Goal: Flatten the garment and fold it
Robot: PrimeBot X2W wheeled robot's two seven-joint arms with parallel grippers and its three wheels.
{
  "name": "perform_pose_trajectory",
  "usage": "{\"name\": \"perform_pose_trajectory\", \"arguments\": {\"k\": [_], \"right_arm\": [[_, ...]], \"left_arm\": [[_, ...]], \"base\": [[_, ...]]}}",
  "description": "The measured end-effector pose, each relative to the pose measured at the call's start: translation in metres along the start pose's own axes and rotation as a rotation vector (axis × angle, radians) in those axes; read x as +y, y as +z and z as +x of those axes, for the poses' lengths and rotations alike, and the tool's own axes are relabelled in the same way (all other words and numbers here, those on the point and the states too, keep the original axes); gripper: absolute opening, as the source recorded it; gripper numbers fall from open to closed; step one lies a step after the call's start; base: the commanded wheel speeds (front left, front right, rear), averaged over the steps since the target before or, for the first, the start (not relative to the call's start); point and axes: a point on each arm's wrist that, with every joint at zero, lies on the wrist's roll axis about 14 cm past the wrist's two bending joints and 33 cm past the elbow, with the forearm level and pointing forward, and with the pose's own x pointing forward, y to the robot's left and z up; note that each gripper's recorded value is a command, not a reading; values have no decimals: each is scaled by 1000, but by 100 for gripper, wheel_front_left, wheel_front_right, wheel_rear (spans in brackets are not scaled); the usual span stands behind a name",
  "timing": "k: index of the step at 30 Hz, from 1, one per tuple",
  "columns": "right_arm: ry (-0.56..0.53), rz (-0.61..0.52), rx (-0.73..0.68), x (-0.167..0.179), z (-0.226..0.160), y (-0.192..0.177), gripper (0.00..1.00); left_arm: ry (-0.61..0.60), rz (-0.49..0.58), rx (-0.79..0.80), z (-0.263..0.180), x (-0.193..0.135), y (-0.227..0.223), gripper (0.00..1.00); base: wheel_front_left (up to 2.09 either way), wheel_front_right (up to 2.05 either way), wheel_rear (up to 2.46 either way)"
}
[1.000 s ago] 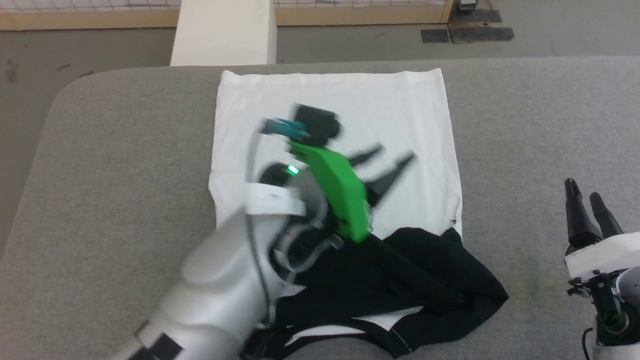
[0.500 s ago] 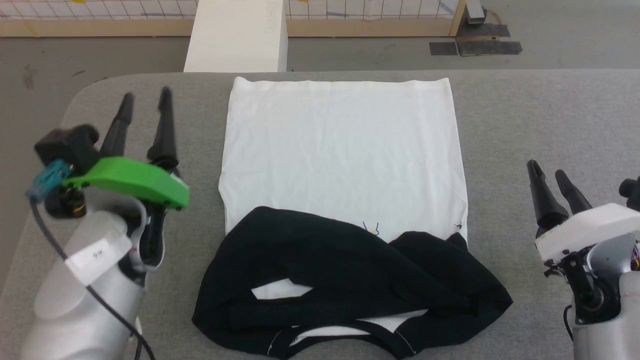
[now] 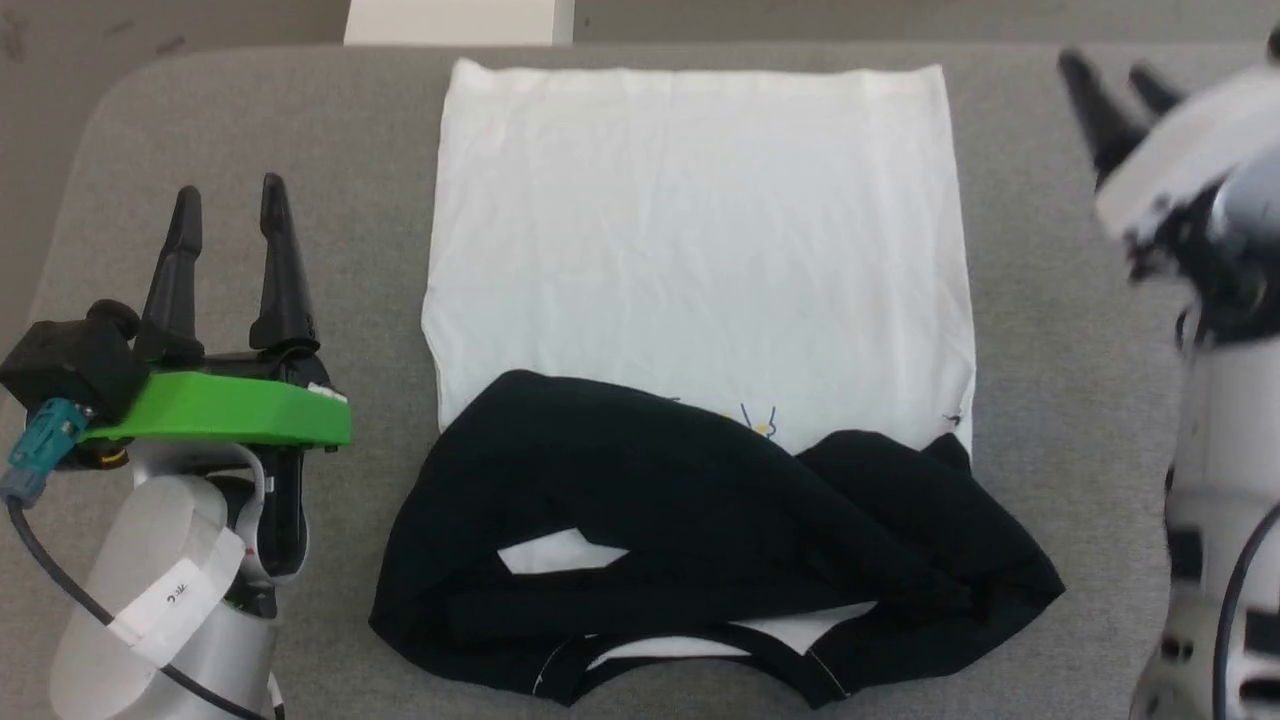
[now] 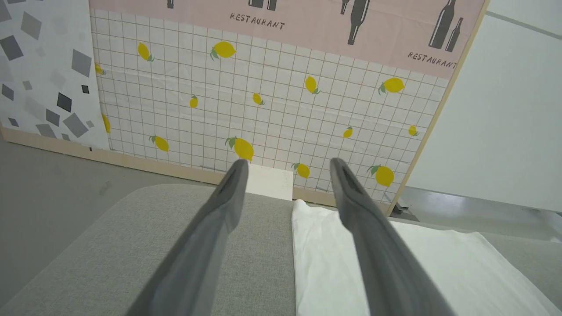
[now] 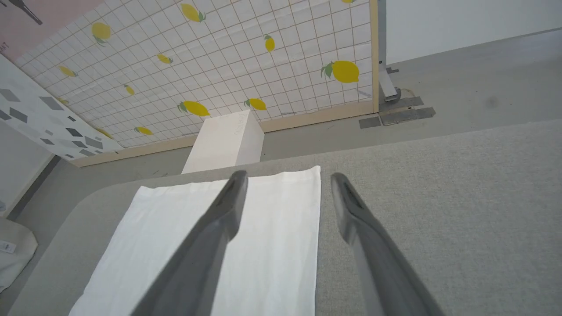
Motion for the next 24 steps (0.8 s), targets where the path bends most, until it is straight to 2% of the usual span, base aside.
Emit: {"name": "perform_pose_trajectory", "arguments": {"k": [3, 8, 14, 24], "right_arm": [[-26, -55, 34, 4, 31, 20, 100], [-116, -162, 162, -4, 76, 20, 100], [-274, -278, 431, -43, 107, -37, 100], [-224, -374, 669, -25, 151, -125, 100]], "left_arm": [[-1, -4, 11, 6, 2, -12, 100], [-7, 3, 8, 20, 5, -27, 100], [27, 2, 58, 20, 19, -58, 100], [95, 53, 113, 12, 50, -87, 100]], "base": [[0, 0, 0], [0, 0, 0], [0, 0, 0], [0, 0, 0]]}}
